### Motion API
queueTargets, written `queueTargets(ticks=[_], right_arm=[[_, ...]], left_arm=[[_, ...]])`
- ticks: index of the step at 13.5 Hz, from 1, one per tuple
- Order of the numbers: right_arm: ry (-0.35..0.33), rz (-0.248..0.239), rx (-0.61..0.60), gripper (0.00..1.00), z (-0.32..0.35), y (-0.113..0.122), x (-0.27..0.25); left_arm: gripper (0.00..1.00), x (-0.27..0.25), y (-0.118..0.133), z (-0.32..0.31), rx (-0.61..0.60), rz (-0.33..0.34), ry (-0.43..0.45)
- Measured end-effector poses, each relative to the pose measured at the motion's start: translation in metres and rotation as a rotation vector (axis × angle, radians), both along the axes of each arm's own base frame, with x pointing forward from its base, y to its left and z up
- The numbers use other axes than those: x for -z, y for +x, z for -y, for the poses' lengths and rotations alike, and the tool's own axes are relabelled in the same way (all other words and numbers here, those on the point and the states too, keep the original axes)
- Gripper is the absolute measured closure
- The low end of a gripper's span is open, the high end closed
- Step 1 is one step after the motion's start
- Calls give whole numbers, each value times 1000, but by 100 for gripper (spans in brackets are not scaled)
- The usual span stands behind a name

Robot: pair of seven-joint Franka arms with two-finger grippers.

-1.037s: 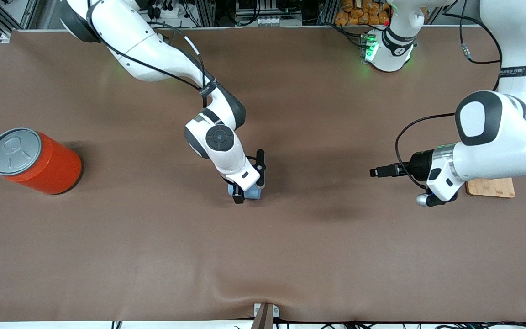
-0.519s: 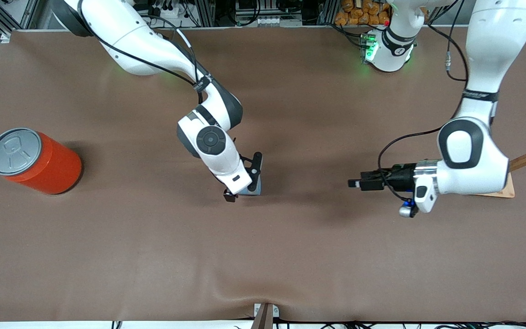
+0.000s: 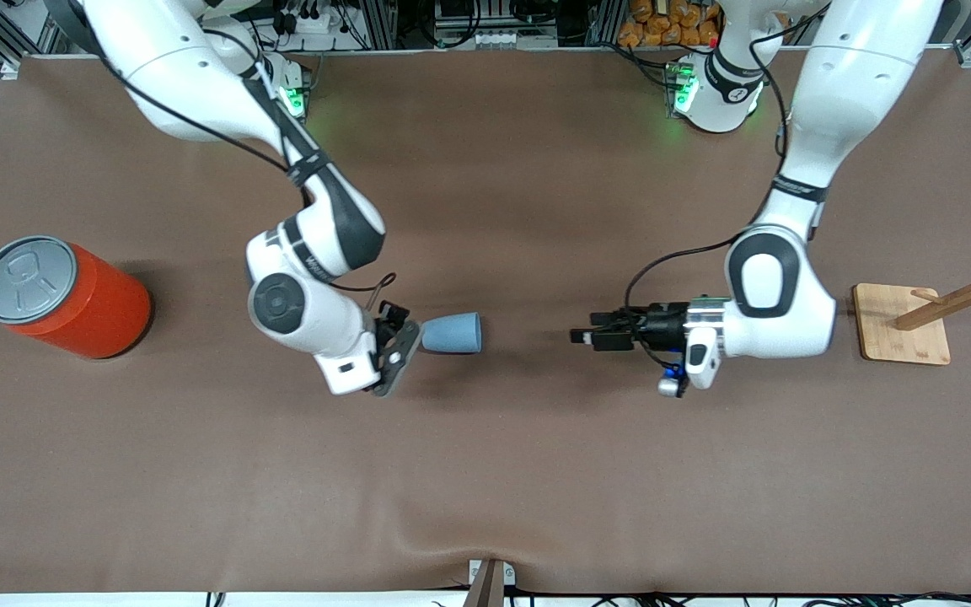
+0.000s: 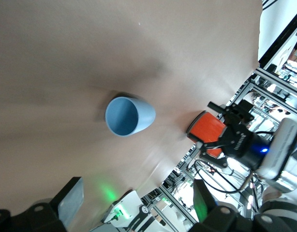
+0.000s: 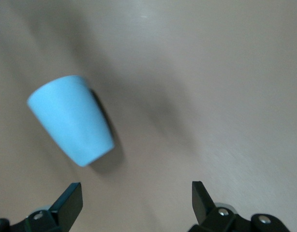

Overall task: Flip cup
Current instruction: 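Grasp the cup with the left gripper while the right gripper releases it, then hold the cup with the left gripper while the right gripper withdraws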

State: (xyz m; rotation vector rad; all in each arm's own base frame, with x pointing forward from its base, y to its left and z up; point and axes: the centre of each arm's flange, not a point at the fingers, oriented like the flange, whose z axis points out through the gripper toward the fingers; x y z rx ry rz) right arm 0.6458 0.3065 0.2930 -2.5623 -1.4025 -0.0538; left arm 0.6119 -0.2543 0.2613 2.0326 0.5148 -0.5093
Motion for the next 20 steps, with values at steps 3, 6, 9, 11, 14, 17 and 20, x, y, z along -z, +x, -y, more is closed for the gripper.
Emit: queueTargets(ticks=[3,6,9,11,14,17,20], right_arm=[[8,0,118,0,24,13,-14],[18,27,219,0,37,20,-43],[35,82,349,0,112,46,-83],[75,91,457,0,173,59,-102],[87,69,538,0,229,59,-122],[69,23,557,0,248,46,-146],[48,10,603,0,252,17,-186]], left_arm=[[0,26,-15,47,-56,-16,-3],[0,57,-31,73,-86,15,-83],[6,81,-40,80,-96,90,-147],[15,90,-44,85,-76,146,-161],[19,109,-56,102,-79,217,-202],[33,139,-75,124,-92,256,-223],[33,151,-70,130,-96,276,-210]])
